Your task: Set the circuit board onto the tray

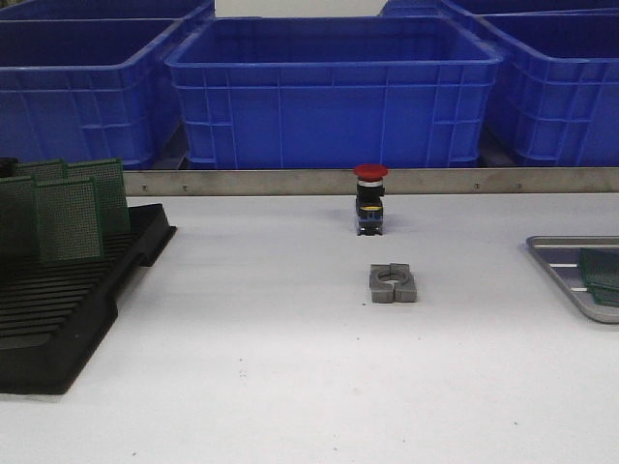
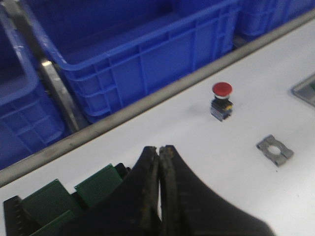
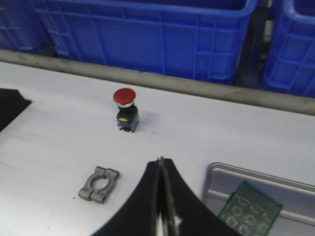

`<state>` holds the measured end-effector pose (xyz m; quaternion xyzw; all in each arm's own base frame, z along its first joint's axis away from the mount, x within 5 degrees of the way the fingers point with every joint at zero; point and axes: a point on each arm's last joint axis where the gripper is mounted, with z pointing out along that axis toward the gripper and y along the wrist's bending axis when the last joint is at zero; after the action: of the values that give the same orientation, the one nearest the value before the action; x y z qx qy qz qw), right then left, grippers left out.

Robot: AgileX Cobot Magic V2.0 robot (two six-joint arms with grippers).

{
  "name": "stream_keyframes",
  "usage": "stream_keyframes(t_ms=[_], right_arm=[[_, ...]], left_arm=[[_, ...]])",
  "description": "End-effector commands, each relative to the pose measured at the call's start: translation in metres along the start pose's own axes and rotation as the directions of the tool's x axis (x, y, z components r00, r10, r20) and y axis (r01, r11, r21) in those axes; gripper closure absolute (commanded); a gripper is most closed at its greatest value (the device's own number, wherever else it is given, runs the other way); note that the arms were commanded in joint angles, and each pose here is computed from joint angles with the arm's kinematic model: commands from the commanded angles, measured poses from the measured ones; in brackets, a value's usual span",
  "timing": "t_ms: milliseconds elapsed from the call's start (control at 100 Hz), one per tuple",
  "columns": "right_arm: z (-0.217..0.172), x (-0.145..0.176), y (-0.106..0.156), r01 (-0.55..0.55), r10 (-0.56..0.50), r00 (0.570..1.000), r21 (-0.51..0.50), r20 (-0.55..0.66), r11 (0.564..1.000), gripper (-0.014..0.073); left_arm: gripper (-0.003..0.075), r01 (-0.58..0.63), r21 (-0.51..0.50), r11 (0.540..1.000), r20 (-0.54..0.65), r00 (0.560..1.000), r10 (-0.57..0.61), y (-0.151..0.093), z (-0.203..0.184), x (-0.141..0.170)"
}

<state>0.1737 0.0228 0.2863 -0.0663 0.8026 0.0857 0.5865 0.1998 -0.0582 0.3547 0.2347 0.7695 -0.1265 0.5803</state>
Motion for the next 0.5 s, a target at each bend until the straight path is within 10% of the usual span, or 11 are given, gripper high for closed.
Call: stream_keyframes(t_ms=[0,490], right_arm=[[-0.023,-0.009,-0.002,0.002,-0.01,0.993,0.069,0.113,0.998,0.0655],[-0.11,0.026,0.014,0.043,-0.072,0.889,0.074,0.452,0.996,0.0655]], left_arm=[[0.0741,0.098,-0.11,0.989,0.14,0.987,-0.082,0.002,-0.023,-0.005],[0.0741,0.16,-0.237,0.958,0.304,0.949,-0.083,-0.026,-0.09,0.064]])
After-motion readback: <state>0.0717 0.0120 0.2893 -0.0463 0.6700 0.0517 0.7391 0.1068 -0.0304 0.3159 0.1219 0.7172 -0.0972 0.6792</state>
